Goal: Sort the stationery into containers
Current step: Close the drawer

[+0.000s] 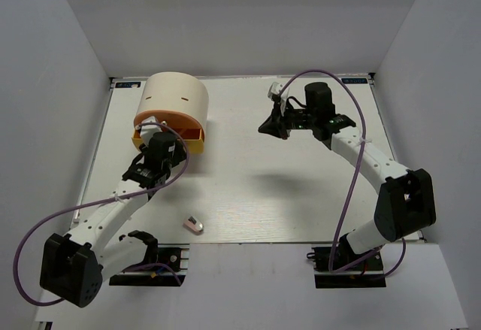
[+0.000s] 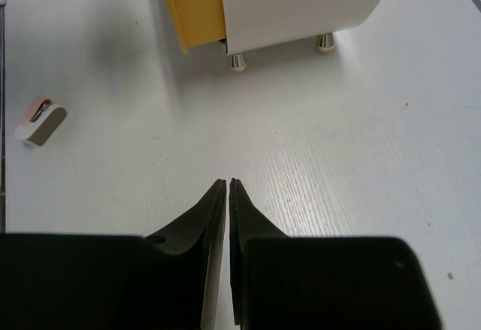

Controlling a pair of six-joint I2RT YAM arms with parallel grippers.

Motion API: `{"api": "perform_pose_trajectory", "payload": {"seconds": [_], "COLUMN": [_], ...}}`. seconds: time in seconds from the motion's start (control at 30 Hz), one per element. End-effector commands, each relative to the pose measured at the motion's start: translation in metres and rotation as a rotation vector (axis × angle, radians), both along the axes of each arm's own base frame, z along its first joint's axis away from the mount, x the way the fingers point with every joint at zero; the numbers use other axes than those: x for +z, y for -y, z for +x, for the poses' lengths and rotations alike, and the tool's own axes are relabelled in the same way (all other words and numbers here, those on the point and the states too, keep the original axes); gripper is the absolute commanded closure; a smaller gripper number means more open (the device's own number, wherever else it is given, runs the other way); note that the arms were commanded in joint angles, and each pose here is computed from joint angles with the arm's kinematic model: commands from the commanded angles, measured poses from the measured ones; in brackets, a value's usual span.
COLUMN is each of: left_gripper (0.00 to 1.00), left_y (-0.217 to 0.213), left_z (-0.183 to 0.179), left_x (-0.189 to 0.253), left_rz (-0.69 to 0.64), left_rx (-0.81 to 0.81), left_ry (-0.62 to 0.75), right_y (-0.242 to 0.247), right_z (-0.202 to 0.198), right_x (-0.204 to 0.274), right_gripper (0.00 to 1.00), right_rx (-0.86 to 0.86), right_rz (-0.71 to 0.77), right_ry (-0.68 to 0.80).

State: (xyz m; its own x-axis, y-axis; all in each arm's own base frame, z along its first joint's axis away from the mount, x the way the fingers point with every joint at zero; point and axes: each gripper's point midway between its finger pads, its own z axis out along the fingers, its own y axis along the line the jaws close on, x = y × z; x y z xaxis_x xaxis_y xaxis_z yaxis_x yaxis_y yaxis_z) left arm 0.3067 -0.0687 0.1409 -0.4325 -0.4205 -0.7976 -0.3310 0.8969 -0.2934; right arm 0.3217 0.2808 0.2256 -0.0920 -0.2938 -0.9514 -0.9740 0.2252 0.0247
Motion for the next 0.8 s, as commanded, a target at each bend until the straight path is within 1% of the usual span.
{"api": "perform_pose_trajectory", "payload": {"seconds": [0.0,0.37,0.6,0.63,0.77], "left_gripper": [0.32,0.33,0.34,0.35,0.35], "left_y": [0.001,-0.009,-0.007,-0.009,-0.006], "left_z": [0.017,0.036,0.050,0.051,0.059], "left_x": [0.024,0.023,0.028,0.024,0.032], "left_rz": [-0.016,-0.017,-0.069,-0.072,-0.109], "left_rx": [-0.006,-0.003,-0.002,-0.001,0.001], "left_ry": [0.068,0.075,0.117,0.105,0.146], "right_y": [0.002,0.009,0.013,0.013,0.015], "right_z": [-0.002,0.003,0.006,0.006,0.007], "right_x": [0.018,0.017,0.013,0.013,0.012], "right_gripper": [0.89,0.88,0.88,0.88,0.88], "right_rx": [0.009,-0.006,-0.017,-0.016,-0.022], "right_rz": [0.046,0.049,0.047,0.047,0.045], "right_ry": [0.034,0.023,0.014,0.015,0.014]}}
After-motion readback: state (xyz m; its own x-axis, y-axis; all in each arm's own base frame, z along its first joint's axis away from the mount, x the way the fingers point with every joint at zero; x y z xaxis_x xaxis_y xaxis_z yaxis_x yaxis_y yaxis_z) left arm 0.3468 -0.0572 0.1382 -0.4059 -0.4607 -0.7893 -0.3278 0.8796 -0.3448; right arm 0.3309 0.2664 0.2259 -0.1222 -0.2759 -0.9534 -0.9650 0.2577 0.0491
